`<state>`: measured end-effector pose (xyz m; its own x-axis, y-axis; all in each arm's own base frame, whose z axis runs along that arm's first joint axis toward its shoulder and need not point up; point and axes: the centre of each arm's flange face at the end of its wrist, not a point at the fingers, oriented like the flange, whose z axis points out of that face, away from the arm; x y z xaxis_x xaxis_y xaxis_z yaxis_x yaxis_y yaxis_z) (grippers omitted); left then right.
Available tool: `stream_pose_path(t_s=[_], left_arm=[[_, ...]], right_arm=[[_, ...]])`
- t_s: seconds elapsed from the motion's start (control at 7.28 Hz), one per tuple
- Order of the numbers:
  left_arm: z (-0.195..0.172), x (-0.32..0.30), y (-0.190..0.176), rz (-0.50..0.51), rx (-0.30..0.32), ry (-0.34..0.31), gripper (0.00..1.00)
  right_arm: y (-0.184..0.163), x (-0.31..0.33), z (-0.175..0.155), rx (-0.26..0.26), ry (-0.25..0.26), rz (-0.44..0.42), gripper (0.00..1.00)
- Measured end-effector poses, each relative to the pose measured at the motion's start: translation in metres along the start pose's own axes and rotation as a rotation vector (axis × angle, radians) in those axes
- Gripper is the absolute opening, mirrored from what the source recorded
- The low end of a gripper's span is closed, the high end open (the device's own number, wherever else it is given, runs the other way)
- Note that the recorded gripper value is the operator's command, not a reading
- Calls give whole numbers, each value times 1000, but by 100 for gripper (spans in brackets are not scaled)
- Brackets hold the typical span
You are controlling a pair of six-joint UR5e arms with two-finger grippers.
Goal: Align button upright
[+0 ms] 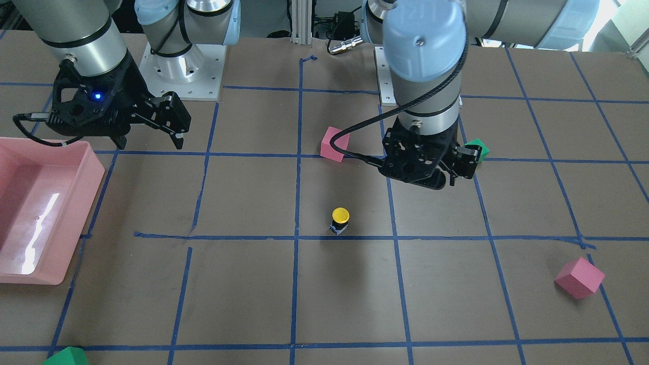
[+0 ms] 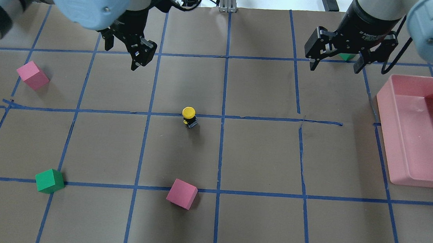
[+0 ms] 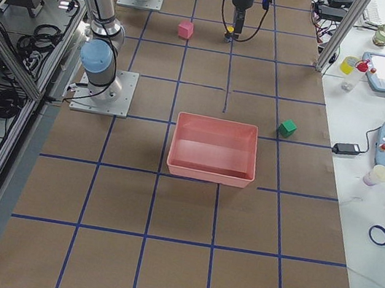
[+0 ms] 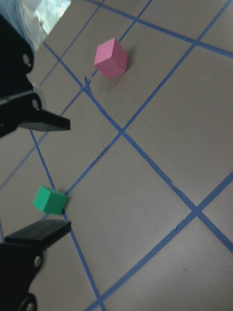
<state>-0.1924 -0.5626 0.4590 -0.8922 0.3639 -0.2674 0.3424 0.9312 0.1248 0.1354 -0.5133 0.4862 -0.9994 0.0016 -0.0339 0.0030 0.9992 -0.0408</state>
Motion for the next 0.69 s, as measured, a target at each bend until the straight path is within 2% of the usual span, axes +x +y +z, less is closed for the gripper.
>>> stream_pose_path(t_s=[0.14, 0.41, 0.55, 0.69], left_arm=[[-10, -20, 4, -148, 52, 69, 100], [-29, -62, 20, -467, 133, 308, 100], [-35, -78, 32, -547, 153, 354, 100], [-42, -88, 44, -579, 165, 341, 100]], right_arm=[[0, 0, 0, 1, 0, 0, 100], [0, 0, 0, 0, 1, 0, 100], [0, 0, 0, 0, 1, 0, 100], [0, 0, 0, -1, 1, 0, 100]])
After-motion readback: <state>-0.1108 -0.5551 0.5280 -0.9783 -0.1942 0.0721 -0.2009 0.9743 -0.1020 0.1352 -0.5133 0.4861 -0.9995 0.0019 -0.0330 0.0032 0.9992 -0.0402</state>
